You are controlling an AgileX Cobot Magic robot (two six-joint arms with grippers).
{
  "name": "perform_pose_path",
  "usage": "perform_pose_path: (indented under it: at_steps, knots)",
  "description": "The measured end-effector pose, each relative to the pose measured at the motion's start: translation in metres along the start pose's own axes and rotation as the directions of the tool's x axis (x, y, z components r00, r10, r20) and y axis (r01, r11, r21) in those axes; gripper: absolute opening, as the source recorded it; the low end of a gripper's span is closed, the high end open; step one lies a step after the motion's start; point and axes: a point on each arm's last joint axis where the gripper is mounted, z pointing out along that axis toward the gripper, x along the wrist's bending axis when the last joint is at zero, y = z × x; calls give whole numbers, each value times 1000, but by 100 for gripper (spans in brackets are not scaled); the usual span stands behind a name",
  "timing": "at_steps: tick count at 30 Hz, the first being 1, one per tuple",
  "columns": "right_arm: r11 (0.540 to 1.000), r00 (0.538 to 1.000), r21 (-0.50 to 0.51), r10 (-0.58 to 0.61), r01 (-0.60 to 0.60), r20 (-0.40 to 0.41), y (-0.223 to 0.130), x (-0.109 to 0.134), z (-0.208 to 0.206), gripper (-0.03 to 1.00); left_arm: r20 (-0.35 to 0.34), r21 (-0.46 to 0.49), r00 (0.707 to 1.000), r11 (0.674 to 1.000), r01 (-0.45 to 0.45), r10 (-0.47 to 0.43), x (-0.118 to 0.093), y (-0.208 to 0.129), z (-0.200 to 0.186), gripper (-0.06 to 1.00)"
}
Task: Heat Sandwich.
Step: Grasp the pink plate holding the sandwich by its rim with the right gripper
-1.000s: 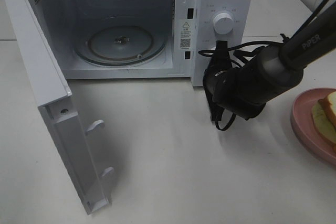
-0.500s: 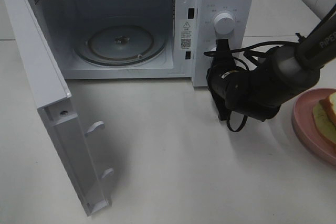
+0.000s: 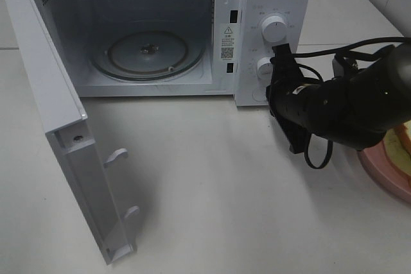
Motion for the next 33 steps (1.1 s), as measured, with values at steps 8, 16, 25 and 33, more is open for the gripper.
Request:
perform_pose_path:
  at_steps: [8,16,25,33]
  knots:
    - [980,978,153,-149,127,146,-3,-14,-27,1,-1,0,1000,1000,0,0,0,0,0,99]
    - [877,900,331,-411,348,143,-8,-9,-48,3,-1,0,1000,1000,0,0,0,0,0,99]
    - [631,712,454,-702,629,-9,2,3,-69,6,-1,0,1000,1000,0,0,0,0,0,99]
    - [294,455,546,-871,785,-184,30,6,-90,8,-1,0,1000,1000,0,0,0,0,0,99]
